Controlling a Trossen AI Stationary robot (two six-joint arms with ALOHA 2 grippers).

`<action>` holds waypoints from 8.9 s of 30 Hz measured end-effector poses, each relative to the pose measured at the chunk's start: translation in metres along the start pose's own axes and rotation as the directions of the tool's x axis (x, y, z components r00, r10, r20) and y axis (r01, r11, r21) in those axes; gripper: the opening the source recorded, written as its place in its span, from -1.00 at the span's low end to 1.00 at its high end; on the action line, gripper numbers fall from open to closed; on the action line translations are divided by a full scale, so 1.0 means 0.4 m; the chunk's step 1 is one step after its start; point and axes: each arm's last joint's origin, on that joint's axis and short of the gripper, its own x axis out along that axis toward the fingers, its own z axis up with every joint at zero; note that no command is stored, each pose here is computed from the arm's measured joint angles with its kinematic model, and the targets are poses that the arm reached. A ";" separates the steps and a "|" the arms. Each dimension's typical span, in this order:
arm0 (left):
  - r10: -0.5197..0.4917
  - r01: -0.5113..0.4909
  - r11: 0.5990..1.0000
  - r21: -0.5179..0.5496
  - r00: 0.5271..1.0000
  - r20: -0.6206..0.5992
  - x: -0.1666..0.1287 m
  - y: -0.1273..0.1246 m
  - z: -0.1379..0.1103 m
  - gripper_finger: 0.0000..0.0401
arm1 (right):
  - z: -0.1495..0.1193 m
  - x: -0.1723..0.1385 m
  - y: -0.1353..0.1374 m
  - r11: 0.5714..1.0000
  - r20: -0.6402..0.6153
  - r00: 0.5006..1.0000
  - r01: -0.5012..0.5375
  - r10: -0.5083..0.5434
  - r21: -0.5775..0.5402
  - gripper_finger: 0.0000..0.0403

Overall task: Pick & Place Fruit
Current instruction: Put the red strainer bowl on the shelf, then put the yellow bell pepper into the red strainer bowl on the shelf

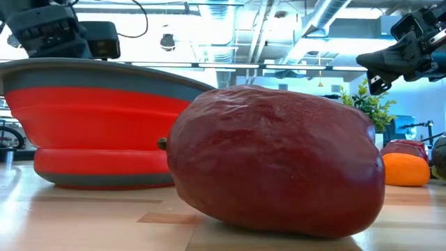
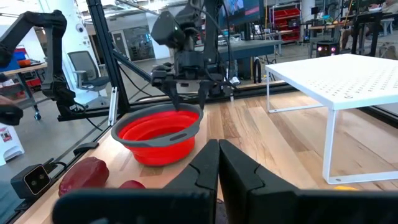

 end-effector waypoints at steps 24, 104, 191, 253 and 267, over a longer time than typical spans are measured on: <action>-0.227 0.195 0.971 0.137 0.934 0.277 -0.025 0.053 0.327 -0.94 | 0.000 0.000 0.000 1.000 0.000 1.000 0.000 0.000 0.000 -0.97; 0.307 -0.234 0.941 -0.245 0.895 0.323 -0.094 0.653 0.702 -0.12 | 0.000 0.000 0.000 1.000 0.000 1.000 0.000 0.000 0.000 -0.97; -0.112 -0.167 0.956 0.239 0.546 0.830 -0.167 0.184 0.166 -0.25 | 0.209 0.457 -0.073 0.955 -0.843 0.463 0.235 -0.272 -0.179 0.63; -0.094 -0.156 0.959 0.235 0.611 0.786 -0.121 0.185 0.166 -0.25 | 0.096 0.432 -0.065 0.952 -0.662 0.686 0.180 -0.301 -0.246 -0.07; -0.094 -0.152 0.961 0.233 0.611 0.786 -0.121 0.184 0.166 -0.25 | 0.154 0.514 -0.090 0.886 -0.927 0.293 -0.331 -0.232 -0.326 0.90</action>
